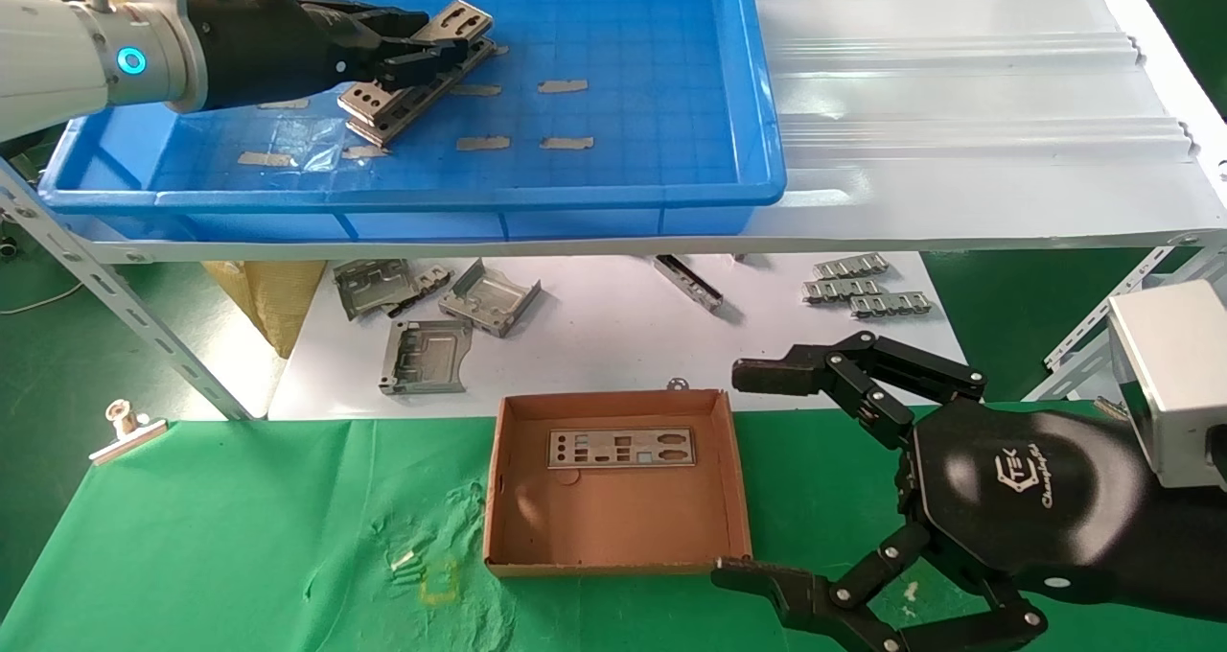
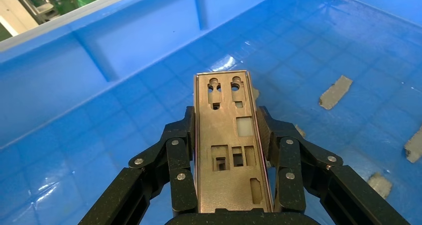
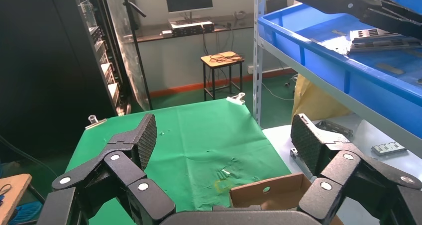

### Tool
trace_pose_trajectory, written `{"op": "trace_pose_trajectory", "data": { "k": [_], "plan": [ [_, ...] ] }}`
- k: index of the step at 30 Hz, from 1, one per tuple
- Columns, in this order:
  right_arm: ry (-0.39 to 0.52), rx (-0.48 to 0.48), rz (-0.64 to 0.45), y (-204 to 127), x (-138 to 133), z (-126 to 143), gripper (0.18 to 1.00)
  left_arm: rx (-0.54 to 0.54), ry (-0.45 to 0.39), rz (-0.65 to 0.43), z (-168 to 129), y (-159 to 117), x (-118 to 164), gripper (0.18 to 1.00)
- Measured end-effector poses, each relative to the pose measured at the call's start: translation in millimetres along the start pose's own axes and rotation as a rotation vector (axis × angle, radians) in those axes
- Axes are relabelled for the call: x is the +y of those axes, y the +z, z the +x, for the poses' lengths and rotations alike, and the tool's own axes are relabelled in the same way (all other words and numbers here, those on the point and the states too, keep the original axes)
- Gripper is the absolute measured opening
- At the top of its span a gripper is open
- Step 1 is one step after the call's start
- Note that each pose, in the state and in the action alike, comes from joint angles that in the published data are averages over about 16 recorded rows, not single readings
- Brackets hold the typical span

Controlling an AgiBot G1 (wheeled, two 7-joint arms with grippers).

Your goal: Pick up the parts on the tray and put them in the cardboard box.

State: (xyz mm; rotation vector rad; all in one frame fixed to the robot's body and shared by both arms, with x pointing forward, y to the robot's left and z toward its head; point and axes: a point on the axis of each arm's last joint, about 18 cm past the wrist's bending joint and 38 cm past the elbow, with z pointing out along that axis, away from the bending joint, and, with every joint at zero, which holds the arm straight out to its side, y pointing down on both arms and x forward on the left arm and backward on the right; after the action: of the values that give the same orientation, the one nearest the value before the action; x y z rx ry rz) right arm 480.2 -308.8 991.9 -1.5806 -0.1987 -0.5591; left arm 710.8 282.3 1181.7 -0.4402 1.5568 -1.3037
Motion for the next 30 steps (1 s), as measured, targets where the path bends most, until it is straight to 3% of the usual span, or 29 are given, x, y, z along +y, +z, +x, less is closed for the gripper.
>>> {"op": "trace_pose_trajectory", "data": {
  "k": [21, 30],
  "plan": [
    [0.000, 0.000, 0.000, 0.0, 0.0, 0.0, 1.000, -0.009, -0.032, -0.010, -0.8, 1.1, 5.9, 0.487],
    [0.000, 0.000, 0.000, 0.0, 0.0, 0.0, 1.000, -0.006, -0.043, 0.001, -0.9, 0.1, 2.7, 0.568]
  ]
}}
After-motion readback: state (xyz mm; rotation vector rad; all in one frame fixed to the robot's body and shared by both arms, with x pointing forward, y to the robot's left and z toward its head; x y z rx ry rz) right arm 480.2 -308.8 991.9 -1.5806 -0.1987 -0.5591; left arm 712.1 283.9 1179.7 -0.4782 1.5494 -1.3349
